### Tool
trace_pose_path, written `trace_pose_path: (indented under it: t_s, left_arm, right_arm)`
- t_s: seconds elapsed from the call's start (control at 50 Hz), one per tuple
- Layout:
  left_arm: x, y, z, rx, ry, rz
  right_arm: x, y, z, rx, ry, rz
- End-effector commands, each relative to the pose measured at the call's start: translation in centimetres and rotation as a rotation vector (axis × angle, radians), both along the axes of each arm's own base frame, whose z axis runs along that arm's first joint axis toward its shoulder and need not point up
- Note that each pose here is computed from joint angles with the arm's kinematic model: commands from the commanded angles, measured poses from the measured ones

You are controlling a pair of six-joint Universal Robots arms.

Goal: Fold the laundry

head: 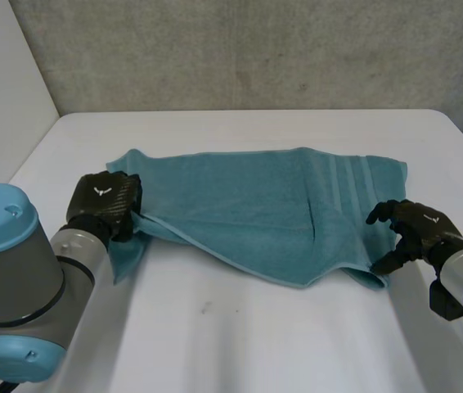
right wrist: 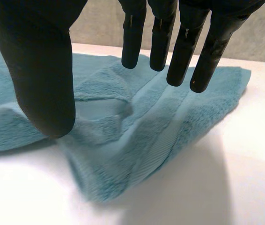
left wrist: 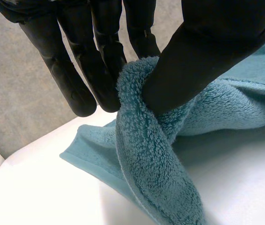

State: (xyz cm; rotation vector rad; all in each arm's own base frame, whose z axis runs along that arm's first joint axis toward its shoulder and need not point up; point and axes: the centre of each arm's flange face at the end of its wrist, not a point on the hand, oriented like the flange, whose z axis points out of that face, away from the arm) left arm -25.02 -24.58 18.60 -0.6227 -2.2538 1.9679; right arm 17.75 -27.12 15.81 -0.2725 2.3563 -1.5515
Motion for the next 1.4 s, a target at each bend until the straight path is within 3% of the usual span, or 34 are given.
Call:
trace_pose_path:
  t_s: [0.02,0.18,0.32,0.6,0.74,0.92,1.0,1.14,1.28,1.4]
  left_arm:
    - [0.1,-0.4,0.1,-0.007,0.003,0.009]
    - [0.1,-0.4,0.0,-0.004,0.002,0.008]
    - [0.1,-0.3,0.2,-0.008,0.004,0.008]
    - [0.1,-0.2,0.2,-0.007,0.003,0.006]
    - [0.1,0.0,1.2,-0.03,0.012,0.001]
    - [0.9,1.4,6.8,-0.159,0.071,0.006]
    - [1.5,2.4,9.8,-0.22,0.097,0.001]
    - [1.1,3.3,8.5,-0.123,0.022,-0.101]
    - [0.2,1.3,0.9,0.081,-0.141,-0.136]
    - [-0.6,-1.8,-2.1,0.103,-0.203,-0.141]
  right_arm:
    - [0.4,2.4,0.0,0.059,-0.024,0.057]
    - [0.9,2.4,-0.6,0.049,-0.03,0.09]
    - [0.9,0.2,-3.6,0.056,0.021,0.088]
    - [-0.4,-2.1,-3.2,-0.044,0.103,-0.019]
    - [-0.7,-2.2,5.0,-0.31,0.069,-0.04]
    - [0.0,-1.0,11.5,-0.335,0.088,0.085]
    - [-0.9,-0.2,13.9,-0.293,0.245,0.185]
    - [-0.8,1.3,12.9,-0.148,0.478,0.369]
    - [0.6,0.1,7.6,0.04,0.581,0.479]
    - [2.2,-2.0,4.7,0.049,0.681,0.479]
